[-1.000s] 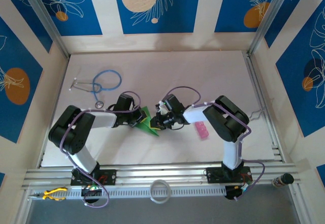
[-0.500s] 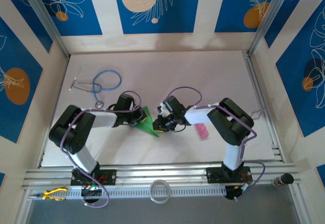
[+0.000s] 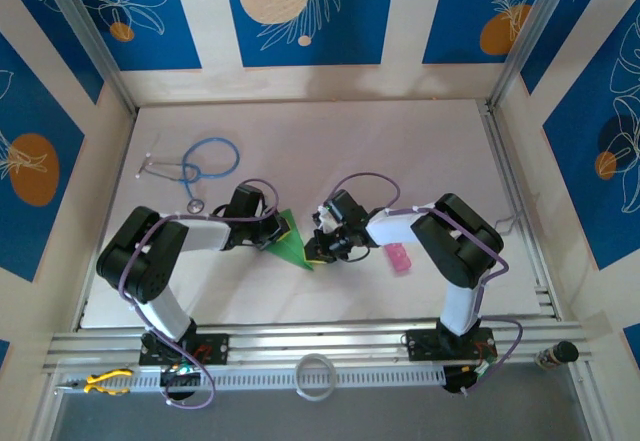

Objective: Fold a paper plane with a square sheet of paper (pick it up from the middle)
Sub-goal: Fourth fold the wing at the center of the table.

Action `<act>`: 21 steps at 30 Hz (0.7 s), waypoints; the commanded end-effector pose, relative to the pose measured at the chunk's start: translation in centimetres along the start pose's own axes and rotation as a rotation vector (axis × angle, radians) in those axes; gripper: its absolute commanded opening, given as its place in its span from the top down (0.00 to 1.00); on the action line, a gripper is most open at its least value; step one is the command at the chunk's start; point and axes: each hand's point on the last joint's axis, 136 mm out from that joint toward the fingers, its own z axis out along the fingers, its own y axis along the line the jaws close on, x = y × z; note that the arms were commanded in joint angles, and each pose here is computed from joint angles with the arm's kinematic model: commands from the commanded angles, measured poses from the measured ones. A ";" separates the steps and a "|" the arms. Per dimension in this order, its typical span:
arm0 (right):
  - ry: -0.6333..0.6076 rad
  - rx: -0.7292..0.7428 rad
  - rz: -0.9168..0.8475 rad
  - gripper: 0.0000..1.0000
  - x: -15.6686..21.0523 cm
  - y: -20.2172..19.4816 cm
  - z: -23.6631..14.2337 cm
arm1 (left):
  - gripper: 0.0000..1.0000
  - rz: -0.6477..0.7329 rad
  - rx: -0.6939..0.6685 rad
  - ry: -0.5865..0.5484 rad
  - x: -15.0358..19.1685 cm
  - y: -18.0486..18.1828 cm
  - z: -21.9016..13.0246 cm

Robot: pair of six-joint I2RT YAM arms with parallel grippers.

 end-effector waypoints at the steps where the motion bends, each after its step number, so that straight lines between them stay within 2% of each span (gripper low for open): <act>1: 0.087 0.031 0.025 0.86 2.5 -0.9 -0.6 | 0.95 -0.023 -0.111 0.038 1.2 3.0 0.6; 10: 0.139 0.031 0.038 0.89 3.6 -1.6 -0.3 | 0.95 -0.026 -0.112 0.038 1.2 3.2 0.6; 21: 0.164 0.059 0.036 0.88 4.5 -2.5 -0.5 | 0.95 -0.027 -0.115 0.040 1.3 3.2 0.7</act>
